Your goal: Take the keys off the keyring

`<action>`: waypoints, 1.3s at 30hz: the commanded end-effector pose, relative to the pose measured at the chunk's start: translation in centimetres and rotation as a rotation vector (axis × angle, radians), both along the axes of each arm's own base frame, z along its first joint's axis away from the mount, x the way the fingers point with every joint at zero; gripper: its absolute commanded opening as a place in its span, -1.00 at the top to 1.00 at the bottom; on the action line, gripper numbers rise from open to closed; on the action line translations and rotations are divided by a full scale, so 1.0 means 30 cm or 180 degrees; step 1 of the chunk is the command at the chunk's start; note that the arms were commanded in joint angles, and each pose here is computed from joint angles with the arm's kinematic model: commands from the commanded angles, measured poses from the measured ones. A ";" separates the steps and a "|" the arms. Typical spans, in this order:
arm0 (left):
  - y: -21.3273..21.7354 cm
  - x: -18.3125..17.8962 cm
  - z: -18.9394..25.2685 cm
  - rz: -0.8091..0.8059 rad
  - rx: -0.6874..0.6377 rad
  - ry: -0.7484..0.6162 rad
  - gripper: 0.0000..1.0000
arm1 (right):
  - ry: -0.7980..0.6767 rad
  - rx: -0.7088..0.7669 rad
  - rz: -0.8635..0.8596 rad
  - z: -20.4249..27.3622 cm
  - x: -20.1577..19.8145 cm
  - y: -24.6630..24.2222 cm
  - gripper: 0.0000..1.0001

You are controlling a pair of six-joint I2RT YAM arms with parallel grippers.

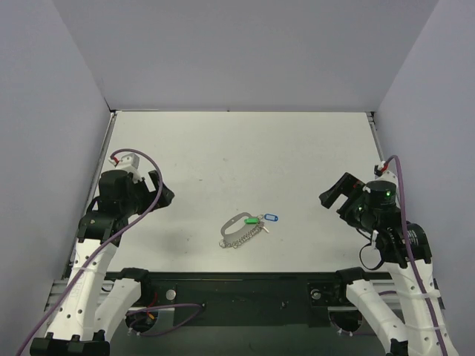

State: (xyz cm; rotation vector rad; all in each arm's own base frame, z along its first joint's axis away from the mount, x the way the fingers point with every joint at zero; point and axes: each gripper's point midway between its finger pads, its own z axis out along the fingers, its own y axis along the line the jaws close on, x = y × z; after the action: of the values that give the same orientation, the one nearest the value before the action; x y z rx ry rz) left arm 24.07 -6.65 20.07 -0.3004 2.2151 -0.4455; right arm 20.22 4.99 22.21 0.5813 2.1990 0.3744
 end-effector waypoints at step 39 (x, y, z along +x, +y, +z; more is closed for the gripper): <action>0.031 0.023 0.023 0.0090 -0.0042 -0.0101 -0.94 | -0.0206 -0.1826 0.2115 -0.366 0.070 0.512 -0.57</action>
State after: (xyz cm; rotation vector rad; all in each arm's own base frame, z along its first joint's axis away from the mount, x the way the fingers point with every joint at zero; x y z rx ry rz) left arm 24.17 -5.57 19.78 -0.3535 2.2196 -0.4277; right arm 21.37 18.51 12.11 -0.3764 2.2897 0.0568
